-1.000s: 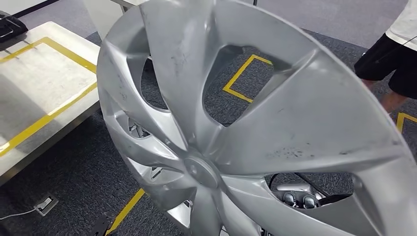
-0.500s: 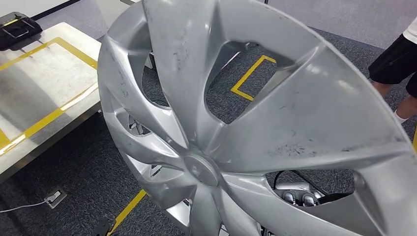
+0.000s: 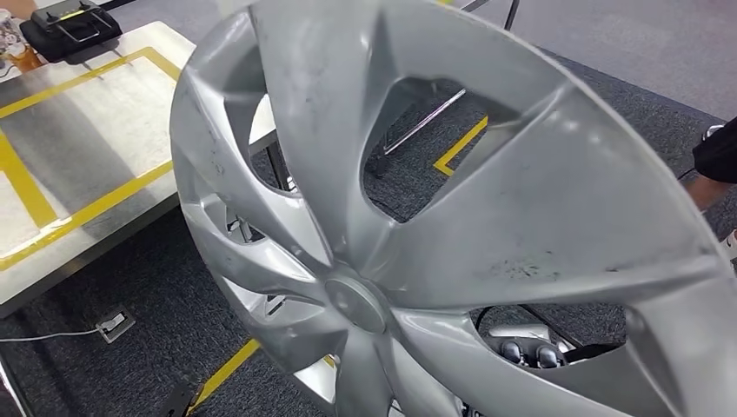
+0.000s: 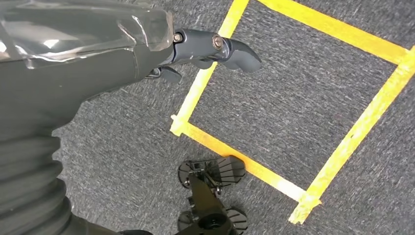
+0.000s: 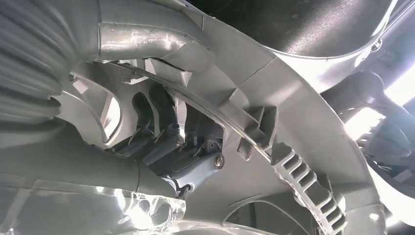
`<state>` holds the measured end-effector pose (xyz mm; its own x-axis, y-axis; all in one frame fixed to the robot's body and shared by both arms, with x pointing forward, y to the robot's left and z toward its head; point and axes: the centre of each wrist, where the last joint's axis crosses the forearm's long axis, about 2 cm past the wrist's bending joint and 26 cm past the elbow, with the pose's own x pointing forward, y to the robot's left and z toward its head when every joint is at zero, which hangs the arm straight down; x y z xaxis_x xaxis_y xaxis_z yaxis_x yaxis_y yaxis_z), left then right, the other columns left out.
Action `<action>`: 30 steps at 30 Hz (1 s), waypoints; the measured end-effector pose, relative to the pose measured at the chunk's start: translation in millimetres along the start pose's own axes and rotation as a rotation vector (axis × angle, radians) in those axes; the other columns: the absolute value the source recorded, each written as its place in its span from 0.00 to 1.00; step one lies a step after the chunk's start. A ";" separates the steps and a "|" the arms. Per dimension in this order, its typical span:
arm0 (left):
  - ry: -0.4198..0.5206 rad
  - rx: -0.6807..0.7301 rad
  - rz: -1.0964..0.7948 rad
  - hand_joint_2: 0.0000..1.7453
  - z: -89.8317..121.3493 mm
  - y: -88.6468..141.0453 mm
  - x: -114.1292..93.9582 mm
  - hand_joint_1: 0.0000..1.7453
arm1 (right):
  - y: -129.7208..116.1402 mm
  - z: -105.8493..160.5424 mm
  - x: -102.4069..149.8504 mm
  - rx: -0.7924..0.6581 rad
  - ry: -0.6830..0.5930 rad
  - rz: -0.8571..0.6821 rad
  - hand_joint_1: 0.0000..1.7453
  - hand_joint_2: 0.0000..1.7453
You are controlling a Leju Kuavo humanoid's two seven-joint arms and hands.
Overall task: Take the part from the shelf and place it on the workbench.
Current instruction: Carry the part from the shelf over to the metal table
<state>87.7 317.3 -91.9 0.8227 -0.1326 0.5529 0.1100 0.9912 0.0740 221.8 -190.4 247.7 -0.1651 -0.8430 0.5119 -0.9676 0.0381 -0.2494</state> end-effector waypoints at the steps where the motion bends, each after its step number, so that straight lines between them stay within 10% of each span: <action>1: 0.000 -0.001 -0.001 1.00 0.0 -0.4 -0.1 0.00 | 0.2 0.2 0.0 0.000 0.001 0.000 0.71 1.00; 30: -0.001 0.008 0.010 1.00 0.3 3.9 0.3 0.00 | -1.9 -1.0 -0.3 0.007 -0.011 0.001 0.71 1.00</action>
<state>88.2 321.1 -91.2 0.8231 -0.1225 0.5546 0.0974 0.9924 0.0746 223.6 -189.6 248.9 -0.1639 -0.8487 0.5029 -0.9661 0.0351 -0.2556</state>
